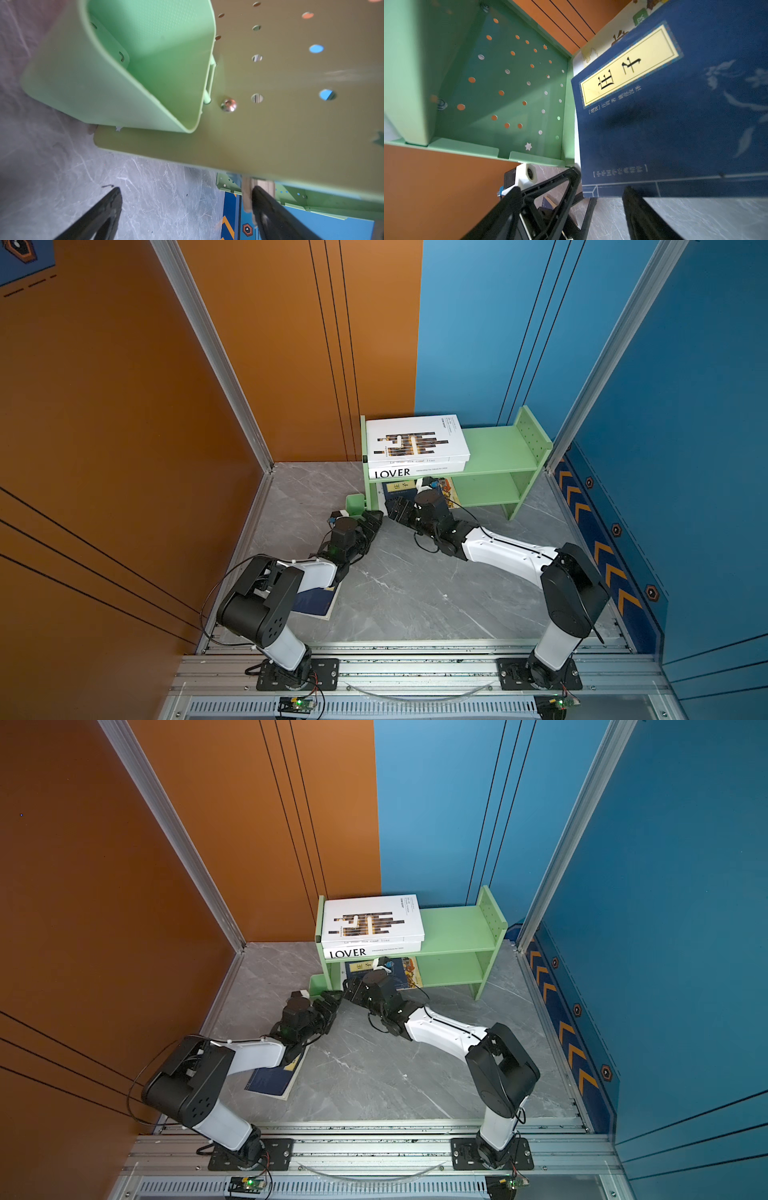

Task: Stacking books/files
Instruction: Rotate the book on the bookshelf.

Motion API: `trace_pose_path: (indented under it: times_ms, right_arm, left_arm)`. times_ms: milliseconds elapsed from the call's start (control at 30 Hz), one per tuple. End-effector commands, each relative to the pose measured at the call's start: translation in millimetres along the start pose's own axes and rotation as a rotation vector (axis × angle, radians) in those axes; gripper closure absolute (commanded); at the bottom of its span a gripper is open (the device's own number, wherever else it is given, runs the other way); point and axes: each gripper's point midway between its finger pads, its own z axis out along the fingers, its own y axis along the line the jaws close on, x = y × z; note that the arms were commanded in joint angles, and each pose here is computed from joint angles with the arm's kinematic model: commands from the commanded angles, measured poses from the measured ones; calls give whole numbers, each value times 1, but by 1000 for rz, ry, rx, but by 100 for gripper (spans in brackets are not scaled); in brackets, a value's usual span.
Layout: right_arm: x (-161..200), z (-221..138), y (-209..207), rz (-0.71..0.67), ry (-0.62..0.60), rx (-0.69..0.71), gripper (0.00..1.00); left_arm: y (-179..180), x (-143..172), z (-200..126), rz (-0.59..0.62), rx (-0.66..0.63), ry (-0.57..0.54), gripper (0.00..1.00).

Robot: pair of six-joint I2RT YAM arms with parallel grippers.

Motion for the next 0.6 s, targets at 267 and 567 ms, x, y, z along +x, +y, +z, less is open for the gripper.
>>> trace_pose_path:
  times_ms: [267, 567]
  right_arm:
    - [-2, -18, -10, 22, -46, 45, 21]
    - [0, -10, -9, 15, -38, 32, 21]
  left_arm:
    - [-5, -2, -4, -7, 17, 13, 3]
    - [-11, -2, -3, -6, 30, 19, 4]
